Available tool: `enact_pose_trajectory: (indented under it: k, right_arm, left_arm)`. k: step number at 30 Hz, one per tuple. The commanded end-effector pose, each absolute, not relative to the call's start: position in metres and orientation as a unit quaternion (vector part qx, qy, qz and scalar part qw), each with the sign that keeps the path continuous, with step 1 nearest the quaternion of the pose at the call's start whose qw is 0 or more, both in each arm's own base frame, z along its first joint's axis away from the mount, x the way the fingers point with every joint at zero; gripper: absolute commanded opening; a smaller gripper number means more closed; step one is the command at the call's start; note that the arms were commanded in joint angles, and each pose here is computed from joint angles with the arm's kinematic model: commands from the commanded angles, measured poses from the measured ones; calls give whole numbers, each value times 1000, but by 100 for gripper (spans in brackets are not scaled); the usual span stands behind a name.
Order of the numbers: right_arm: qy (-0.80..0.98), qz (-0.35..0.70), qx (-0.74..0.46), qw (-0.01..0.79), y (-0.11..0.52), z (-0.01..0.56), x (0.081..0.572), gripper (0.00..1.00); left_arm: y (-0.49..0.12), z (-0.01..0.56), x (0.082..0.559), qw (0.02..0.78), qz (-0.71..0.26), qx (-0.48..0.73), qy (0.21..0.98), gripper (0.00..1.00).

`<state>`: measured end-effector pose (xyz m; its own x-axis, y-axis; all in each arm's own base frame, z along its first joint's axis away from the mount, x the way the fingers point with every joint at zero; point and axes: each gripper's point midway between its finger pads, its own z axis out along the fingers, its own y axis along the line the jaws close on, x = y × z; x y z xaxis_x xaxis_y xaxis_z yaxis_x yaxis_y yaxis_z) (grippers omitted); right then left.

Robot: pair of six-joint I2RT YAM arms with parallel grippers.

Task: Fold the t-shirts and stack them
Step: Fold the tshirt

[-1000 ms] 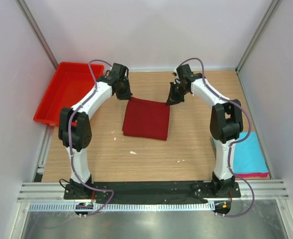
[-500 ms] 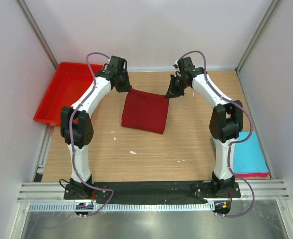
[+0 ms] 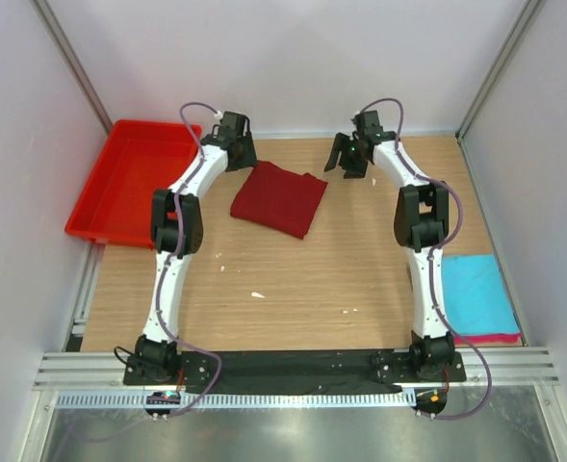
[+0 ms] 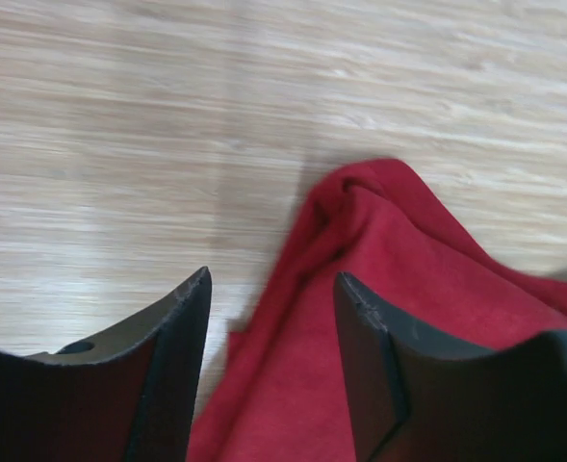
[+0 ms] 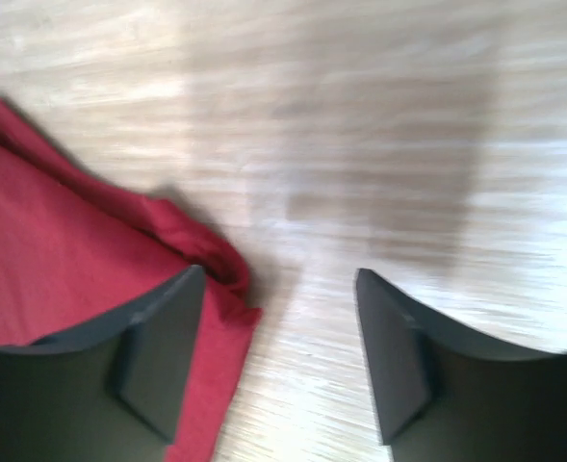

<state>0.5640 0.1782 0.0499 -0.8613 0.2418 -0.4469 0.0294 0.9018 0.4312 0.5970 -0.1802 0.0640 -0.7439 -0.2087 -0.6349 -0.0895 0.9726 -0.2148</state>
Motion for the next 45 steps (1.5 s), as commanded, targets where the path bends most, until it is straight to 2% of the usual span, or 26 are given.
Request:
enact_pose_trajectory:
  k: [1, 4, 6, 10, 12, 21, 24, 28, 33, 35, 36, 37, 38, 39, 42, 45]
  right_arm:
    - [926, 203, 53, 313, 170, 111, 575, 72]
    - [924, 235, 36, 300, 180, 120, 560, 74]
    - [927, 242, 37, 285, 184, 116, 550, 74]
    - [922, 275, 44, 268, 197, 120, 532, 74]
    - [921, 291, 61, 251, 201, 119, 518, 74]
    - [920, 335, 77, 187, 231, 94, 447, 72]
    - [918, 349, 78, 169, 243, 82, 430, 67]
    - [912, 364, 75, 174, 251, 78, 424, 52]
    - [912, 369, 69, 163, 252, 67, 415, 45]
    - [912, 375, 62, 152, 253, 62, 408, 36]
    - [911, 378, 59, 150, 253, 61, 406, 29]
    - [913, 378, 60, 143, 253, 57, 402, 11]
    - [912, 383, 56, 137, 253, 58, 397, 8]
    - [915, 376, 55, 132, 250, 57, 391, 6]
    - [923, 364, 52, 111, 240, 57, 362, 4]
    - [930, 356, 46, 76, 230, 55, 319, 2]
  left_arm:
    - [-167, 185, 611, 460, -95, -78, 880, 56]
    - [-159, 215, 593, 471, -89, -70, 875, 62]
    - [-156, 201, 581, 453, -87, -54, 886, 65]
    - [-168, 176, 560, 408, -143, -4, 902, 75]
    - [-156, 154, 552, 376, -137, -17, 916, 77]
    - [-148, 101, 527, 294, -157, 6, 943, 78]
    - [-157, 90, 521, 281, -187, 15, 941, 77]
    - [-169, 71, 501, 247, -227, 3, 942, 69]
    - [-176, 68, 474, 237, -258, -27, 936, 58]
    - [-177, 61, 453, 222, -260, -35, 939, 54]
    - [-179, 59, 446, 216, -261, -37, 940, 45]
    - [-179, 50, 433, 197, -262, -51, 944, 41]
    - [-182, 54, 425, 196, -264, -52, 943, 38]
    - [-181, 53, 417, 189, -259, -60, 945, 31]
    - [-180, 40, 373, 157, -241, -84, 954, 22]
    - [-186, 58, 342, 167, -238, -95, 952, 12]
